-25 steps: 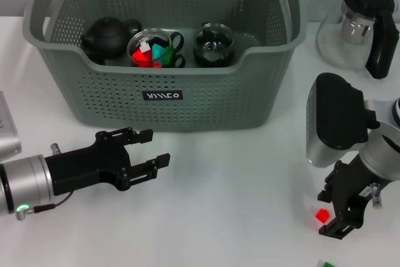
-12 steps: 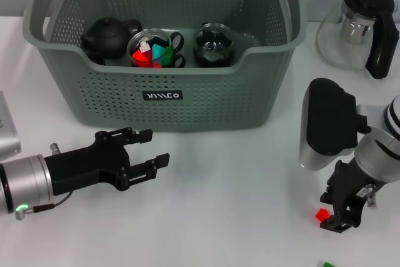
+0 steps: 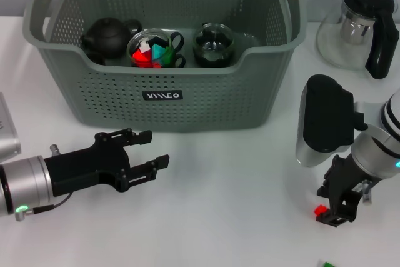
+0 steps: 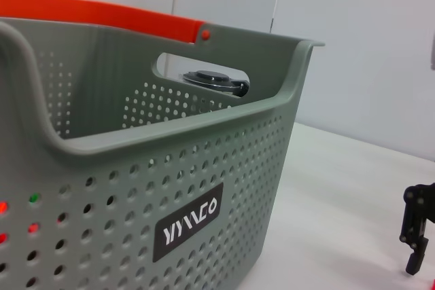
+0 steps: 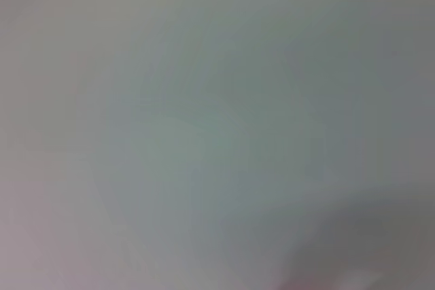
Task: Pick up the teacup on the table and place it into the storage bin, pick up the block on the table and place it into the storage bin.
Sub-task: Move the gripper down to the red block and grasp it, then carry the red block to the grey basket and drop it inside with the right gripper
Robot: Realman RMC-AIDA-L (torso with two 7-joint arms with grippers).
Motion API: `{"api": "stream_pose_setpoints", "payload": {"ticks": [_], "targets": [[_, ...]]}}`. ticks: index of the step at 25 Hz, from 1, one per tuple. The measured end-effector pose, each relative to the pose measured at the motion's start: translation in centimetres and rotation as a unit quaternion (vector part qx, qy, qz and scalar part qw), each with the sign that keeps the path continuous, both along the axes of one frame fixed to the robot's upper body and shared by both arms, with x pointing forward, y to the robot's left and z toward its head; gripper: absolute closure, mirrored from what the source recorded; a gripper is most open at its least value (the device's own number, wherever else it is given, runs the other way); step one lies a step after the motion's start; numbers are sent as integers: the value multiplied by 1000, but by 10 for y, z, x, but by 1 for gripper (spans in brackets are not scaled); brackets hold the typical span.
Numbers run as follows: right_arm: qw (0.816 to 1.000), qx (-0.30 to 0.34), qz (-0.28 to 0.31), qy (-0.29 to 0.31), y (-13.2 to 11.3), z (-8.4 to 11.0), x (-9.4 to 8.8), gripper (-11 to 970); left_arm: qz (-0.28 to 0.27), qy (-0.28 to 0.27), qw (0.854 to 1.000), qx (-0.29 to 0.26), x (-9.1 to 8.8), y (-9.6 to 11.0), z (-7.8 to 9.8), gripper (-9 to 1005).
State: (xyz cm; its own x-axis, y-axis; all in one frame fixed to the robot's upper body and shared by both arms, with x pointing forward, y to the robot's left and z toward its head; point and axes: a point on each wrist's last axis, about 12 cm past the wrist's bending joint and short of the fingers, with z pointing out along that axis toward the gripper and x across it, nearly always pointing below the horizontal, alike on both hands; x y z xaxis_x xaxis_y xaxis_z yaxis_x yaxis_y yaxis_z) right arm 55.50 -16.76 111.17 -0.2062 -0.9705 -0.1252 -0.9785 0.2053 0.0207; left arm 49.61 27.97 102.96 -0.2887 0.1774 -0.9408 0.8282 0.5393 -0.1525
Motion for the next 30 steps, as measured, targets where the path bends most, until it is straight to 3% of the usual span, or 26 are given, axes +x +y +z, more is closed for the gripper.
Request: {"api": "stream_pose_setpoints", "payload": {"ticks": [22, 27, 30], "targets": [[1000, 0, -1, 6, 1, -1, -1, 596, -5, 0, 1000, -3, -1, -2, 0, 367], [1000, 2, -3, 5, 0, 0, -1, 746, -5, 0, 1000, -3, -1, -2, 0, 368], [1000, 5, -4, 4, 0, 3, 0, 746, -4, 1, 1000, -3, -1, -1, 0, 368]]}}
